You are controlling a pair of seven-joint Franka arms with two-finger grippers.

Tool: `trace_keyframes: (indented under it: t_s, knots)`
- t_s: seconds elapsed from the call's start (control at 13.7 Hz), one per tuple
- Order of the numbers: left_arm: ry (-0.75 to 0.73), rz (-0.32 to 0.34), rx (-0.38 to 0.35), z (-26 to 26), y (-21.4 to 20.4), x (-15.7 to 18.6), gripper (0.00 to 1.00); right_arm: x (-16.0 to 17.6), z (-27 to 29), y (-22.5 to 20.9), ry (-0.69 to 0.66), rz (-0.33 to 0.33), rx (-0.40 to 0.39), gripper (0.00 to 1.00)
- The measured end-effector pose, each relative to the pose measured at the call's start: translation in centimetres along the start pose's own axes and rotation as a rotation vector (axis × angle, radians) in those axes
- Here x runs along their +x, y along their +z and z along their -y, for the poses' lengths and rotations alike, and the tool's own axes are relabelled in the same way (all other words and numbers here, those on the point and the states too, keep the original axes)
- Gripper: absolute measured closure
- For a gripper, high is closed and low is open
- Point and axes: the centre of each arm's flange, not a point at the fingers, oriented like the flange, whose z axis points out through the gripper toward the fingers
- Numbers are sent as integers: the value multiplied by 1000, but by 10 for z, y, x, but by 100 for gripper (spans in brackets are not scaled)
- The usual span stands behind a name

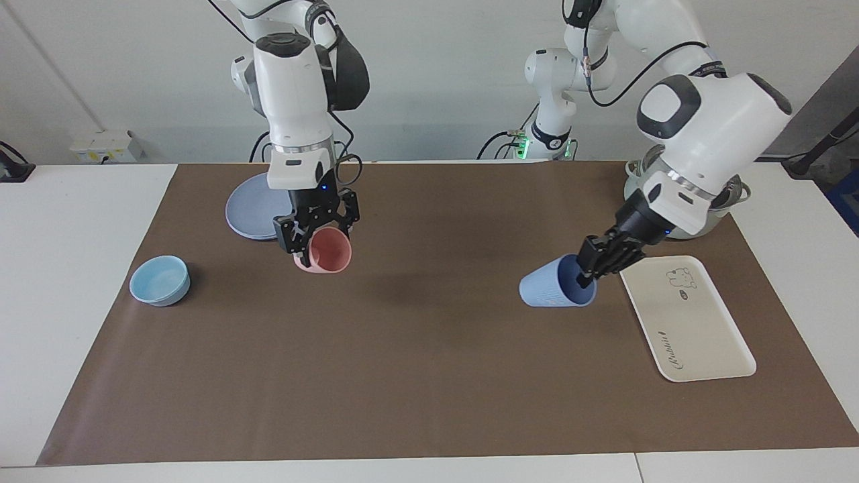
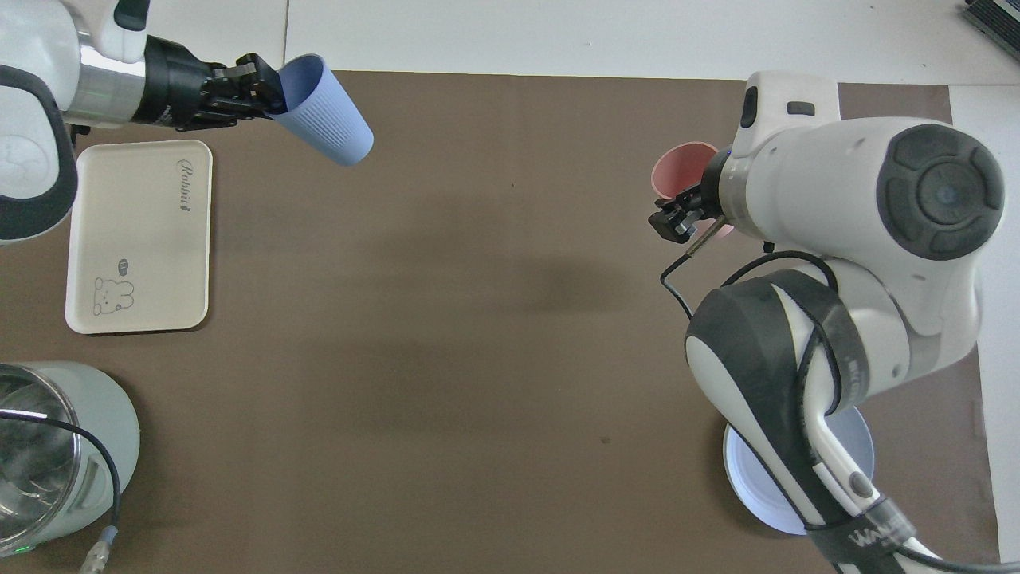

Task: Place cup on tray
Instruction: 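Carry the blue cup over the tray while the right gripper withdraws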

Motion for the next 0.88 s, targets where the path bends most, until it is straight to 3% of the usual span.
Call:
trace_keyframes:
  t_s: [0.22,0.51,0.66,0.88]
  knots:
    - [123,-51,51,101,-16,13,92,-25,-54,12,58,-125,92,16]
    - [281,-136,156,222,-35,-8,92,-89,-127,50,114,-364,228,16]
    - [314,-183,217,262,-40,-24,92,-118,-151,79,153,-469,263,16]
    - [301,-222,256,286,-22,-46,92,-150,-171,115,191,-557,269,16]
